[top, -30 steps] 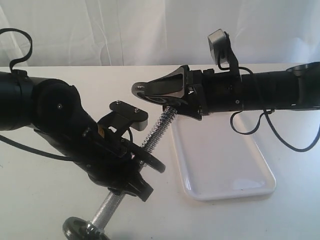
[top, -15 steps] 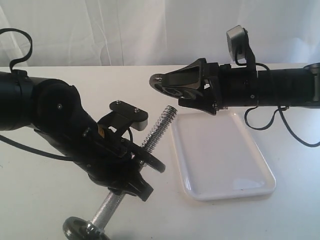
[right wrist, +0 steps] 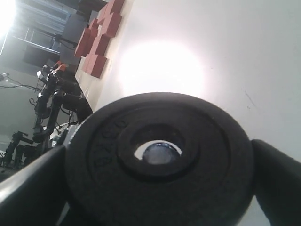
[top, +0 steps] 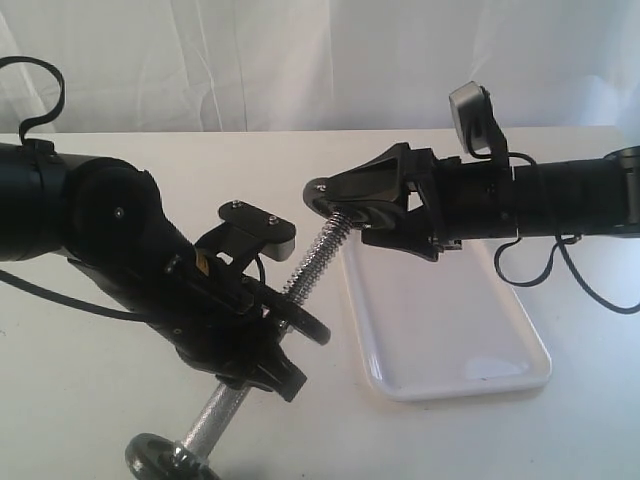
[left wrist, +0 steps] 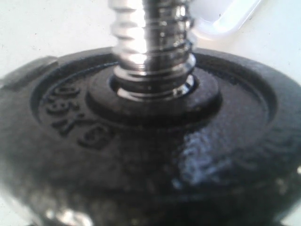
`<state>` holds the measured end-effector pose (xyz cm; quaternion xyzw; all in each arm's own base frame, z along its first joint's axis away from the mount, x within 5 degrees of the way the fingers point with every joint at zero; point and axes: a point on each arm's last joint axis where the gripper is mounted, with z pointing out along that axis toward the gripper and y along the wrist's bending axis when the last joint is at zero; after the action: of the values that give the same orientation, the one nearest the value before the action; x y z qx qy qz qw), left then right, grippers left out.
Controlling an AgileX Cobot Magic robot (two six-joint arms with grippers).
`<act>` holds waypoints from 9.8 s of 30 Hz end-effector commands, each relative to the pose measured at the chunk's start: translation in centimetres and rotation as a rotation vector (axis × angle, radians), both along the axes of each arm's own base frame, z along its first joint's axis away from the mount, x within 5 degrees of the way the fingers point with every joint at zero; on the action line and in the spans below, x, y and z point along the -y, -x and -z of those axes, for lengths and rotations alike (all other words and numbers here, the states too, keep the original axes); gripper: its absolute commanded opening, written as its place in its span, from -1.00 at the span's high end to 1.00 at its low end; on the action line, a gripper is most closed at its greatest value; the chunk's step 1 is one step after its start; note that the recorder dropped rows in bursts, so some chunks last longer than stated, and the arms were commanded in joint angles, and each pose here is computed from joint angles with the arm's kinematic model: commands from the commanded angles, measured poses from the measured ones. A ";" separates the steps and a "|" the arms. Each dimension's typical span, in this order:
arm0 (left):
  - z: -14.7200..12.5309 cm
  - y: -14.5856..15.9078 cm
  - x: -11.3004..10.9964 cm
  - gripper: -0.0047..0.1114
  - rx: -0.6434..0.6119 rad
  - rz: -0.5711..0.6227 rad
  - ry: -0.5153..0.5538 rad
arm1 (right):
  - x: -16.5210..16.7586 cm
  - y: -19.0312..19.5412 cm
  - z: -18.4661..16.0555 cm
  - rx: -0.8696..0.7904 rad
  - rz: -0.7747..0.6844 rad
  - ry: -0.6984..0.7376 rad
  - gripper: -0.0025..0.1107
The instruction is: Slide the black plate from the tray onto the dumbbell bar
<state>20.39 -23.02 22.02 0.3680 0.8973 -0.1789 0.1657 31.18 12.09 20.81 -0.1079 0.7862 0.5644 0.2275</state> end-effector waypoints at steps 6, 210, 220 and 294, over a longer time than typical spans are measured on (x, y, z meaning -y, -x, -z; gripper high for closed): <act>-2.6 -0.6 0.1 0.92 0.065 -0.071 0.121 | -0.3 0.3 -1.1 -0.014 0.034 -0.115 0.96; 4.1 -5.8 -2.1 -0.03 -0.130 -0.443 0.031 | 1.8 12.0 -14.9 0.466 -0.052 0.156 0.96; 4.6 -5.6 -2.1 0.06 -0.157 -0.438 0.008 | 1.8 12.0 -14.9 0.463 -0.053 0.155 0.96; 0.9 -11.3 1.4 0.92 -0.067 -0.809 0.478 | 1.8 12.0 -14.9 0.464 -0.053 0.160 0.96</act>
<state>30.35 -24.05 16.62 -0.0329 0.9475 -0.2596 0.1839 19.49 10.24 35.65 -0.2708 0.7547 0.4635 0.3771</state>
